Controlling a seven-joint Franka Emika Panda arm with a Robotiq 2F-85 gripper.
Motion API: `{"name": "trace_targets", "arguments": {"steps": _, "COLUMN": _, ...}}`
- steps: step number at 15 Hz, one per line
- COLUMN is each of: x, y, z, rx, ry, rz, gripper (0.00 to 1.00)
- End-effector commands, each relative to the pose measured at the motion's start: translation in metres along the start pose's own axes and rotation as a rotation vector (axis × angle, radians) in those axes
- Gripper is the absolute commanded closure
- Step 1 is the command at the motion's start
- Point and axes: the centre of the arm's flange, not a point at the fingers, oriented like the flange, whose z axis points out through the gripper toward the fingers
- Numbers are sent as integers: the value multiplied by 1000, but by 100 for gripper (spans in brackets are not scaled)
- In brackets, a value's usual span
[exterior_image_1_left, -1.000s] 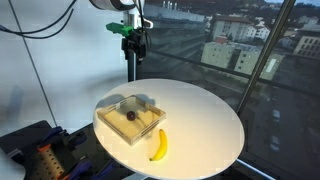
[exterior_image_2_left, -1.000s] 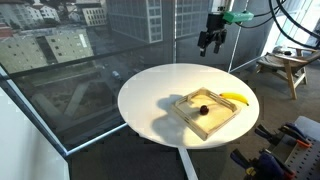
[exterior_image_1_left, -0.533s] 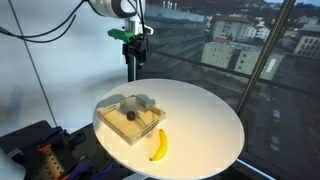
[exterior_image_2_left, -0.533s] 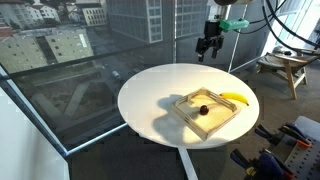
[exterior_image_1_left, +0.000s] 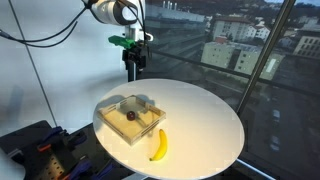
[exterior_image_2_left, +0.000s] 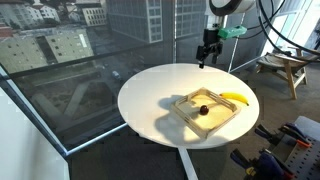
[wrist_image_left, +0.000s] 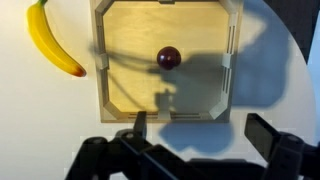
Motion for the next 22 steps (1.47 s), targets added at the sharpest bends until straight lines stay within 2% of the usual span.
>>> {"name": "trace_targets", "arguments": {"steps": 1, "x": -4, "y": -3, "z": 12, "rx": -29, "ry": 6, "rz": 1, "gripper": 0}}
{"name": "trace_targets", "arguments": {"steps": 10, "x": -8, "y": -5, "z": 48, "rx": -31, "ry": -17, "rz": -2, "gripper": 0}}
{"name": "trace_targets", "arguments": {"steps": 22, "x": -5, "y": -5, "z": 80, "rx": -43, "ry": 4, "rz": 22, "gripper": 0}}
